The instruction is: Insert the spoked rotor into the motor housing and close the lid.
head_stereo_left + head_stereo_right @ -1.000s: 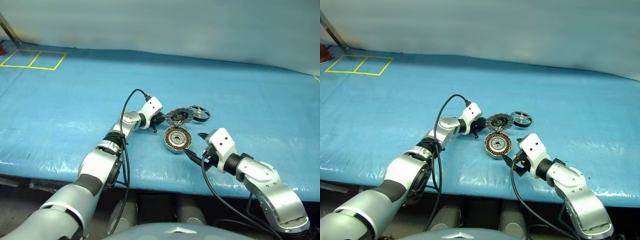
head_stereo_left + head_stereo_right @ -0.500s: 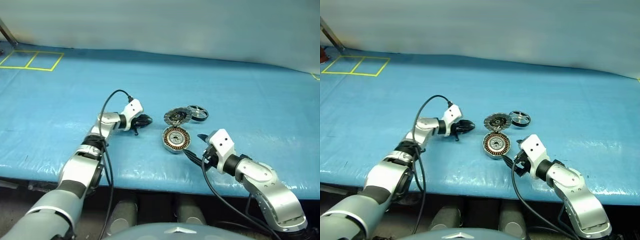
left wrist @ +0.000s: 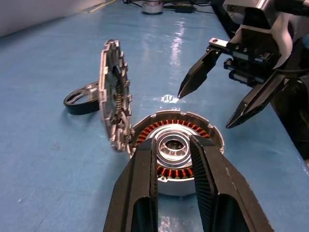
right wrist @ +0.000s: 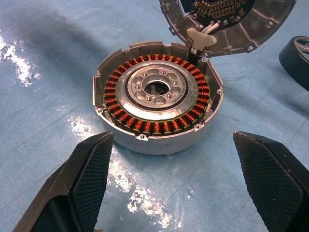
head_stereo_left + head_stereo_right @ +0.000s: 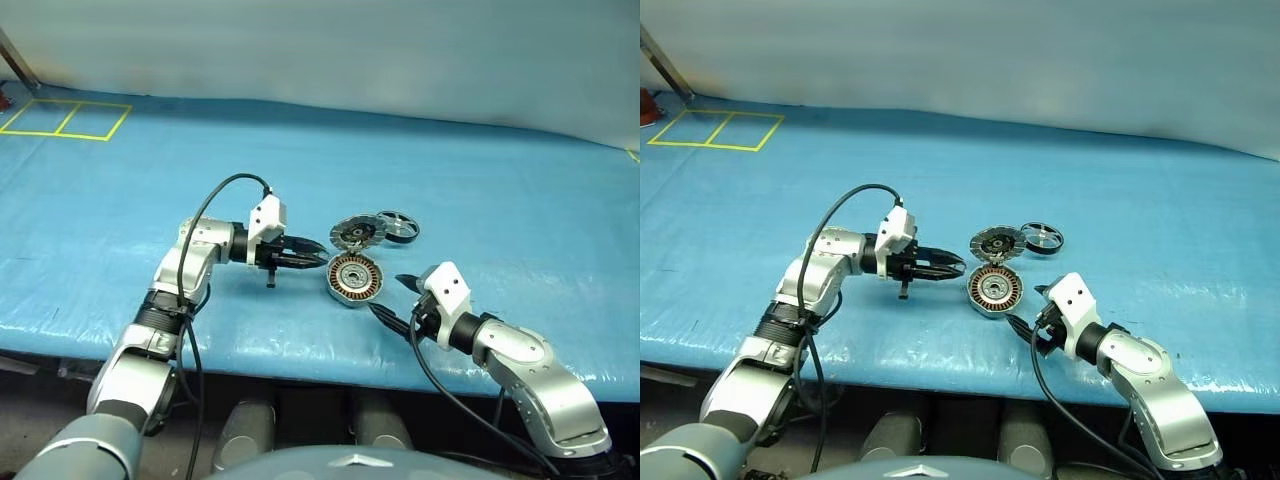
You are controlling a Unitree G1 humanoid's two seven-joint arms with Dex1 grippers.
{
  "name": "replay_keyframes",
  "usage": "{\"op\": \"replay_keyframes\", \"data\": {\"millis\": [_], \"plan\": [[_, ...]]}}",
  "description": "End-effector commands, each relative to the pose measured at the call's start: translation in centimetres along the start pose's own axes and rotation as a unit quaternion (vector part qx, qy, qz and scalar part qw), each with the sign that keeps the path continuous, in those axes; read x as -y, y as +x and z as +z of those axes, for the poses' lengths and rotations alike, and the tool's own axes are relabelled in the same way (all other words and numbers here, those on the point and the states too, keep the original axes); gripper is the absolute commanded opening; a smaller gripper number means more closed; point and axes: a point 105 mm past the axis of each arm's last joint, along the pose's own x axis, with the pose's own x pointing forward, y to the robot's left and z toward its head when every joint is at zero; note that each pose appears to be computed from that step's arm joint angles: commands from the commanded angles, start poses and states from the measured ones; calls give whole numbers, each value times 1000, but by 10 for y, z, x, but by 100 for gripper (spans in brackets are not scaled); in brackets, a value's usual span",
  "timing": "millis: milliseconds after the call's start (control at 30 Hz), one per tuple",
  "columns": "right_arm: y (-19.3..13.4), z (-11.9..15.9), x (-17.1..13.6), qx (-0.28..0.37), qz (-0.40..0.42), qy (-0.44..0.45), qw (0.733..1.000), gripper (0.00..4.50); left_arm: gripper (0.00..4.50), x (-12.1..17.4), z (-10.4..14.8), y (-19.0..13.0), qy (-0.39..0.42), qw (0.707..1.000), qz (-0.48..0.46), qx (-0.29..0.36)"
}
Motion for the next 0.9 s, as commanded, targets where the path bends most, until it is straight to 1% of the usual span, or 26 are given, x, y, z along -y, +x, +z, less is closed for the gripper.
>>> {"op": "replay_keyframes", "data": {"millis": [33,233,333,467,633,900], "plan": [[-3,8,3,15,-8,-10,1000,419,67,8,5,10,23,999,-25,-7],[-5,6,4,13,-17,-9,1000,419,67,-8,12,37,39,999,9,4],[-5,7,6,16,-24,-8,1000,419,67,-11,14,48,44,999,11,3],[-6,7,6,16,-27,-9,999,419,67,-13,3,61,53,998,7,-29],[-8,5,6,13,-35,-8,999,419,67,-12,-8,64,51,998,-3,-48],[-8,3,6,10,-38,-8,999,419,67,-12,-10,65,48,998,-2,-45]]}}
